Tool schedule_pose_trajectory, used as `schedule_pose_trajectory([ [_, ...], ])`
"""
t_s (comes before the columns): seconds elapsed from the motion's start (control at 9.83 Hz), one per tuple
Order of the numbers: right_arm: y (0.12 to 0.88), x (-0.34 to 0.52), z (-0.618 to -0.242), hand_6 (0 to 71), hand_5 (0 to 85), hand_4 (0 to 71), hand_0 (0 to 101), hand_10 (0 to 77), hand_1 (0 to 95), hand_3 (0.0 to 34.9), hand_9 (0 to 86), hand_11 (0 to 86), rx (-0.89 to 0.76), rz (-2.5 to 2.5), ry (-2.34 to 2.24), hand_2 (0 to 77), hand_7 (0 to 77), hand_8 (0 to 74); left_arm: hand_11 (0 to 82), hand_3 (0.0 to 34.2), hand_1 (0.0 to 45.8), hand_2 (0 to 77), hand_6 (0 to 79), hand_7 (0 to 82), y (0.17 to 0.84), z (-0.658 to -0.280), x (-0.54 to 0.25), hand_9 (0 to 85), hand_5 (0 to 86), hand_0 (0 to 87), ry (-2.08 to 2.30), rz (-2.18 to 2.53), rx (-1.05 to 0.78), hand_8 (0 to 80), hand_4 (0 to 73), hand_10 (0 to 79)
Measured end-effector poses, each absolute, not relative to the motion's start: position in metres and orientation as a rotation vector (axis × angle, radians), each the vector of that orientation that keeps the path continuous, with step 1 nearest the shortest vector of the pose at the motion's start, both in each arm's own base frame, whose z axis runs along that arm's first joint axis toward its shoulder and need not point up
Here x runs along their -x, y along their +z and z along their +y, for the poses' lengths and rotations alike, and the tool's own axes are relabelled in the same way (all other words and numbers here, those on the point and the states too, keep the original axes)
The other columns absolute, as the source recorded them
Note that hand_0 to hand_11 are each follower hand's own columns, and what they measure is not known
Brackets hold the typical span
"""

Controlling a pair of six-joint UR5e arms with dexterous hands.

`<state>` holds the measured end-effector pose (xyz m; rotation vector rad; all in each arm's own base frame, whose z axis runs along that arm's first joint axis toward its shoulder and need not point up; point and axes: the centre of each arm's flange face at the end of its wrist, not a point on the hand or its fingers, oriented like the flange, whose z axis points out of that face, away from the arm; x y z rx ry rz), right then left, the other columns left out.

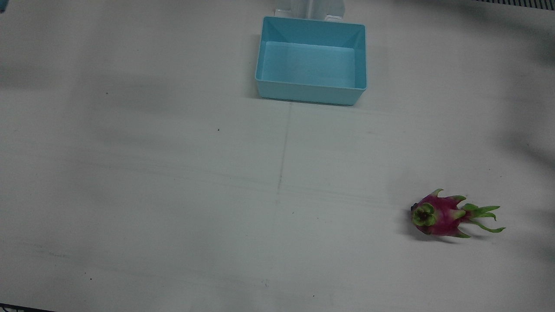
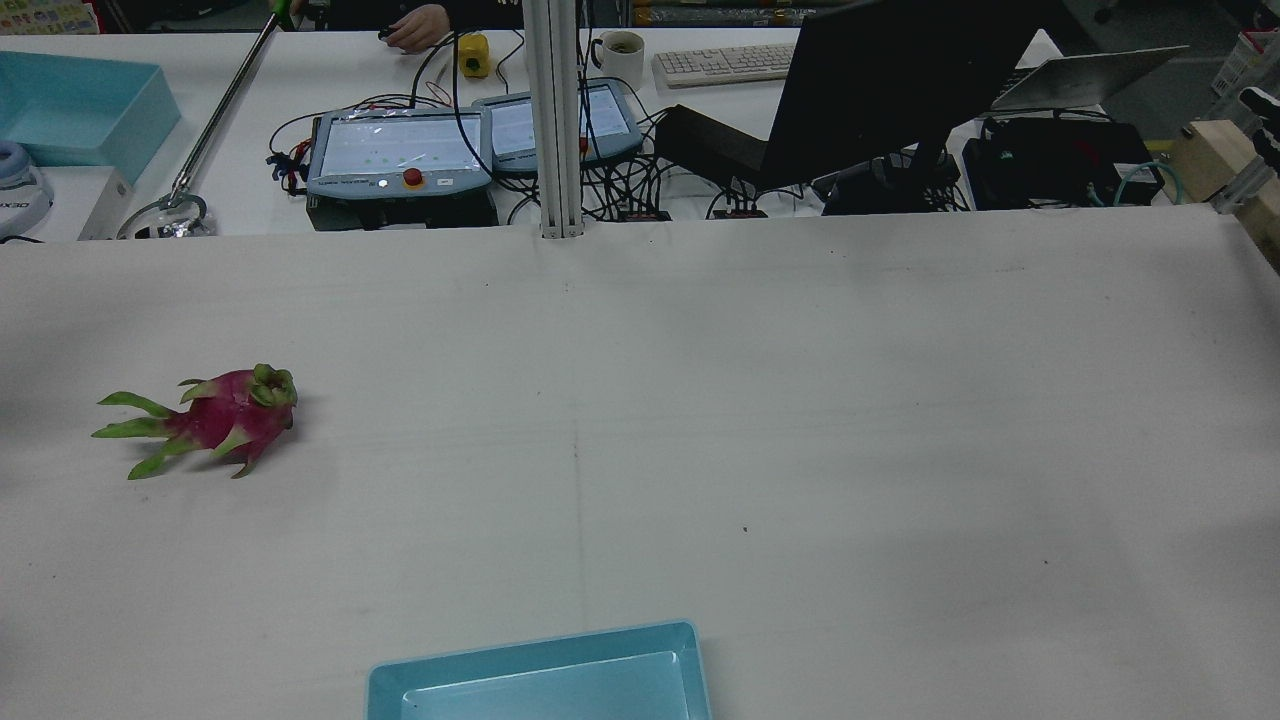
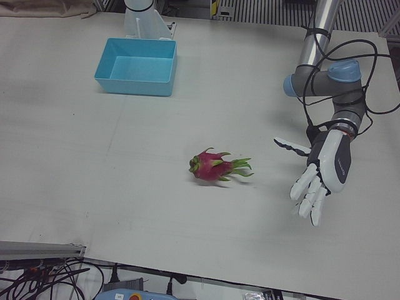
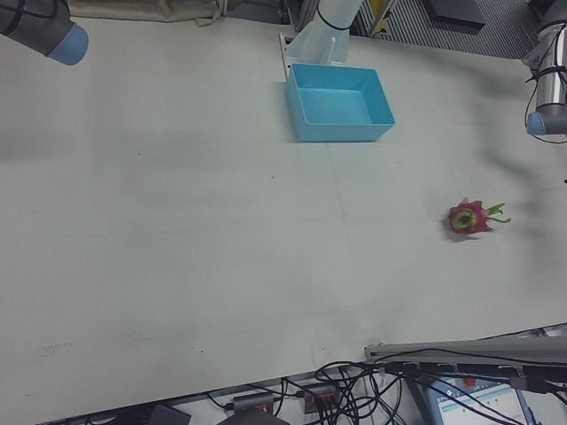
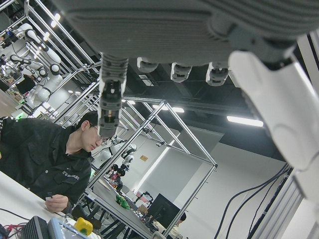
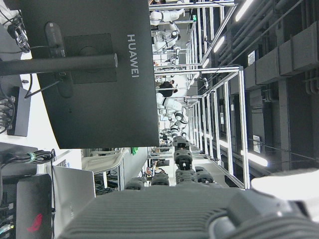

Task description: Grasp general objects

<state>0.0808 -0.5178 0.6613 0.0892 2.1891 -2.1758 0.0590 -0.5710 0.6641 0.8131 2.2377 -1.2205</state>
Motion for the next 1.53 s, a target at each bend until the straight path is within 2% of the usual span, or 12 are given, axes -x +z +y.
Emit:
schedule_pose_trajectory([
  [0.2, 0.661, -0.081, -0.518, 0.0, 0.0, 0.0, 0, 0.0, 6.0, 0.0, 1.1, 0.5, -0.089, 2.189, -2.176, 1.6, 0.0, 0.0, 1.1, 18.4, 0.0, 1.1, 0.5, 11.4, 0.633, -0.571, -0.062, 1.1, 2.7, 50.6, -1.183, 2.193, -0.848, 1.1, 0.0, 52.4],
  [0.41, 0.661, -0.081, -0.518, 0.0, 0.0, 0.0, 0, 0.0, 6.0, 0.0, 1.1, 1.1, -0.090, 2.190, -2.175, 1.6, 0.0, 0.0, 1.1, 18.5, 0.0, 1.1, 0.5, 14.2, 0.607, -0.568, -0.069, 1.1, 2.7, 51.5, -1.106, 2.108, -0.844, 1.1, 0.0, 52.4],
  [0.61, 0.661, -0.081, -0.518, 0.0, 0.0, 0.0, 0, 0.0, 6.0, 0.0, 1.1, 0.5, -0.090, 2.190, -2.175, 1.6, 0.0, 0.0, 1.1, 18.1, 0.0, 1.6, 0.5, 14.2, 0.612, -0.555, -0.070, 1.1, 5.4, 51.5, -1.049, 2.008, -0.831, 1.1, 0.0, 51.8],
  [0.81, 0.661, -0.081, -0.518, 0.0, 0.0, 0.0, 0, 0.0, 6.0, 0.0, 1.1, 1.1, -0.089, 2.190, -2.175, 1.6, 0.0, 0.0, 0.5, 22.0, 0.0, 1.1, 1.1, 14.2, 0.620, -0.530, -0.064, 1.1, 8.2, 51.6, -1.010, 1.939, -0.837, 1.1, 0.0, 51.8],
  [1.12, 0.661, -0.081, -0.518, 0.0, 0.0, 0.0, 0, 0.0, 6.0, 0.0, 1.1, 0.5, -0.089, 2.190, -2.175, 1.6, 0.0, 0.0, 0.5, 24.7, 0.0, 1.1, 1.1, 13.1, 0.619, -0.494, -0.057, 1.1, 8.2, 53.5, -0.932, 1.822, -0.881, 1.1, 0.0, 51.8],
  [1.32, 0.661, -0.081, -0.518, 0.0, 0.0, 0.0, 0, 0.0, 6.0, 0.0, 1.1, 0.5, -0.090, 2.191, -2.174, 1.6, 0.0, 0.0, 1.1, 26.3, 0.0, 1.6, 1.1, 12.5, 0.617, -0.489, -0.067, 1.1, 9.3, 55.5, -0.905, 1.801, -0.884, 1.1, 0.0, 51.8],
  [1.42, 0.661, -0.081, -0.518, 0.0, 0.0, 0.0, 0, 0.0, 6.0, 0.0, 1.1, 0.5, -0.090, 2.191, -2.175, 1.6, 0.0, 0.0, 0.5, 27.9, 0.0, 6.0, 1.1, 12.5, 0.614, -0.489, -0.080, 1.1, 9.3, 55.8, -0.891, 1.811, -0.878, 1.1, 0.0, 51.8],
  [1.53, 0.661, -0.081, -0.518, 0.0, 0.0, 0.0, 0, 0.0, 6.0, 0.0, 1.1, 0.5, -0.091, 2.191, -2.175, 1.6, 0.0, 0.0, 0.5, 27.9, 0.0, 6.0, 1.1, 12.5, 0.611, -0.489, -0.094, 1.1, 9.3, 55.8, -0.885, 1.828, -0.873, 1.1, 0.0, 51.8],
])
